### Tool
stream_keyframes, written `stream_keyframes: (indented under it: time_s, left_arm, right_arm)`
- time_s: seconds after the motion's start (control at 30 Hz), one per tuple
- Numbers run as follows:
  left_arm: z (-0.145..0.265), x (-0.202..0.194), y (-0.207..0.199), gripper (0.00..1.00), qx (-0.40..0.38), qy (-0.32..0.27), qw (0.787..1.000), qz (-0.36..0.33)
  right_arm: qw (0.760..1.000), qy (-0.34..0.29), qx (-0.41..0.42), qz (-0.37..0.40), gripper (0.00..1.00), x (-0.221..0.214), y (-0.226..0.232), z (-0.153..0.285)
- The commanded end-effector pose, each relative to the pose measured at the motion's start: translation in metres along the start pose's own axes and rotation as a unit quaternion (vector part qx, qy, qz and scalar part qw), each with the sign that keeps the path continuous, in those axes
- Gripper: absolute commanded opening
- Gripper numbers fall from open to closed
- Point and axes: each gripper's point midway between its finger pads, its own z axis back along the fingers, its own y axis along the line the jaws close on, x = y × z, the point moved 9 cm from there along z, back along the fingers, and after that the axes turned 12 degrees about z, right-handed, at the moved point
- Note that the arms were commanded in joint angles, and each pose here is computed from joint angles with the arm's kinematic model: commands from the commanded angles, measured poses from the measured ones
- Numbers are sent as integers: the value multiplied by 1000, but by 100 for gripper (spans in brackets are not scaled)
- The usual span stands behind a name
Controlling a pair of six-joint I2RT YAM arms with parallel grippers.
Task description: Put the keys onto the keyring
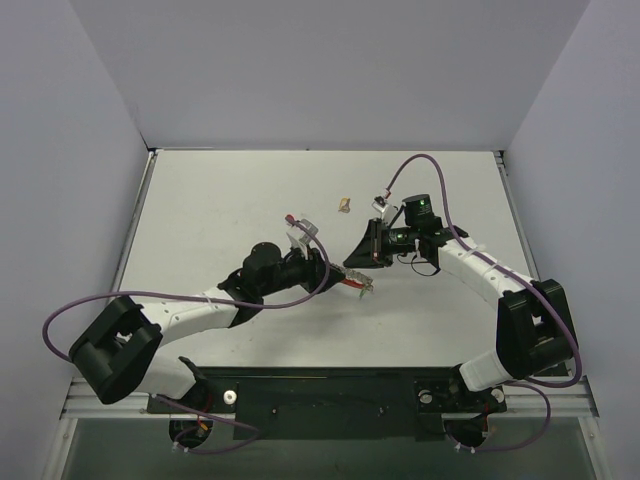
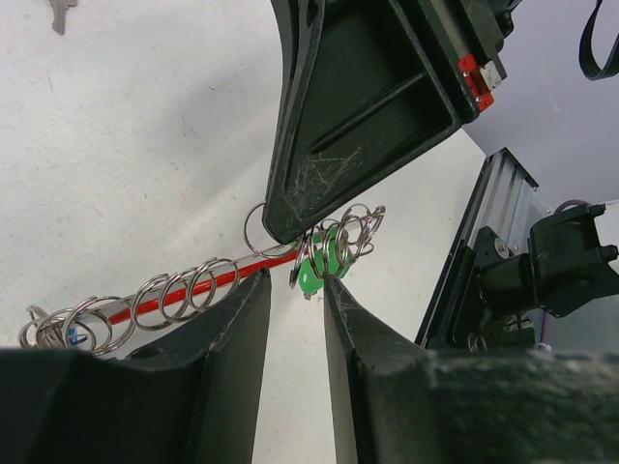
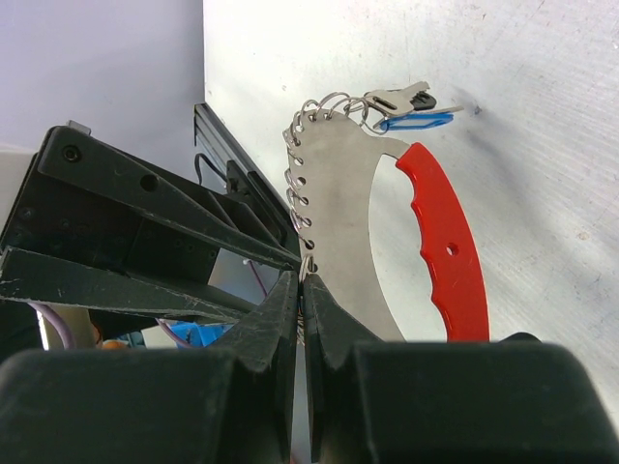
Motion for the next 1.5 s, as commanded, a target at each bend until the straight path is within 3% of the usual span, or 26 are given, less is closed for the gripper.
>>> stream_keyframes:
  time_s: [0.0, 0.43, 0.57, 0.63, 0.67, 1.0, 1.3, 1.47]
  left_arm:
    - [-6, 15, -11, 38, -18, -15, 999, -23]
    - [-12, 16, -12, 32, -8, -13, 999, -36]
    - [-14, 17, -16, 23, -13, -12, 999, -38]
    - [-14, 16, -16, 11, -14, -11, 999, -40]
    - [-14, 17, -17, 0, -14, -13, 999, -45]
    - [-1, 21, -24, 0, 32, 10, 993, -112]
    - [8, 20, -25, 0, 38, 81, 985, -146]
    - [10, 18, -25, 0, 28, 96, 983, -151]
  right_arm:
    - [999, -13, 29, 20, 0, 3, 12, 7]
    - [999, -12, 29, 17, 0, 3, 11, 6]
    - [999, -12, 29, 16, 0, 3, 10, 6]
    - [999, -12, 29, 16, 0, 3, 10, 6]
    - [999, -12, 28, 15, 0, 2, 10, 6]
    - [999, -10, 17, 33, 0, 0, 8, 9]
    - [997, -4, 20, 81, 23, -7, 13, 24]
    - [987, 2, 33, 157, 37, -15, 15, 37]
